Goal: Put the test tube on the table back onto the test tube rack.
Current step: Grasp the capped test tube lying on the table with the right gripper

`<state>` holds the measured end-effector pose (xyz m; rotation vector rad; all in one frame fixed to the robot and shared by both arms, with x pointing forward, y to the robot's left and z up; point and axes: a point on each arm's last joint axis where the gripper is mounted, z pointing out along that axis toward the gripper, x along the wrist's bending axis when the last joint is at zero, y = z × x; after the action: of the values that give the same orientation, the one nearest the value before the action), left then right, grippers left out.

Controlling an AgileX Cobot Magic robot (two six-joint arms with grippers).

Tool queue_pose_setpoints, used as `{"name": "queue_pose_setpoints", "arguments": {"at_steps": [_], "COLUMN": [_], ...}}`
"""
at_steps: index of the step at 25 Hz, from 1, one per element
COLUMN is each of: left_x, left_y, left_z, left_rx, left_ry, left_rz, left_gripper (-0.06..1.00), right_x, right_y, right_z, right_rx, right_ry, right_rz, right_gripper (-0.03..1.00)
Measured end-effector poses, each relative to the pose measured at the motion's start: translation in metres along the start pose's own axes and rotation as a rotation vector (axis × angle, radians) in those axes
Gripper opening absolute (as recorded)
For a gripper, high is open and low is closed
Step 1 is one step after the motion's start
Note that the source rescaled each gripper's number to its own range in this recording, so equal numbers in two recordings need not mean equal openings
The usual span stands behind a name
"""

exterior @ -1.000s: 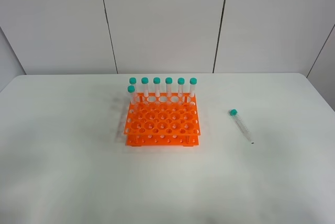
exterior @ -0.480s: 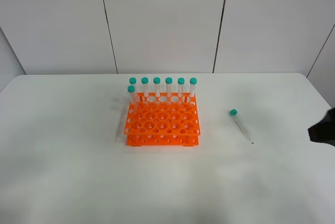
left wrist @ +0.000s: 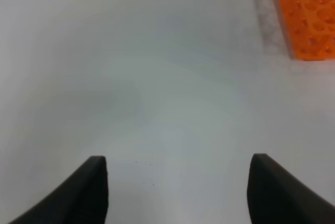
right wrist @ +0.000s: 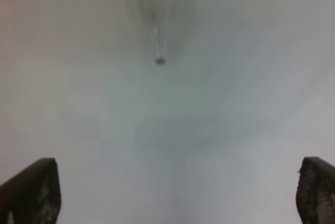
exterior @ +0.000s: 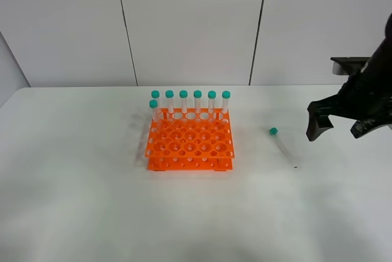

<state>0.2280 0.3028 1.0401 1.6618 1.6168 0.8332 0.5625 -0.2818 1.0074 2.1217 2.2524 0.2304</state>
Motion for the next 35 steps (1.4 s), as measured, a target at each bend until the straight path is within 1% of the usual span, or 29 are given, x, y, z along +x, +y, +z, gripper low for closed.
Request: {"name": "queue_pose_setpoints", "arguments": {"at_steps": [2,5,7,11,21,29,35], "left_x": [0.000,0.000,0.000,0.000,0.000,0.000,0.000], "left_y": [0.000,0.000,0.000,0.000,0.000,0.000,0.000], "left_z": [0.000,0.000,0.000,0.000,0.000,0.000,0.000], "left_rx": [0.000,0.000,0.000,0.000,0.000,0.000,0.000], "left_ry": [0.000,0.000,0.000,0.000,0.000,0.000,0.000], "left_rz": [0.000,0.000,0.000,0.000,0.000,0.000,0.000], "left_gripper": [0.91,0.91,0.91,0.91,0.91,0.91,0.91], "right_x": [0.003,0.014,0.021,0.019,0.015,0.014,0.014], "right_y": [0.018,0.037,0.047,0.058,0.060,0.060,0.062], "right_z": [0.011,0.028,0.041,0.064,0.117,0.138,0.140], "right_rx": [0.008,0.014,0.013,0.022,0.094,0.110,0.095], "right_ry": [0.002,0.006,0.007,-0.001,-0.001,-0.003,-0.004], "right_rz": [-0.023,-0.093,-0.115,-0.126,-0.147,-0.143,-0.143], "right_gripper": [1.00,1.00,1.00,1.00,1.00,1.00,1.00]}}
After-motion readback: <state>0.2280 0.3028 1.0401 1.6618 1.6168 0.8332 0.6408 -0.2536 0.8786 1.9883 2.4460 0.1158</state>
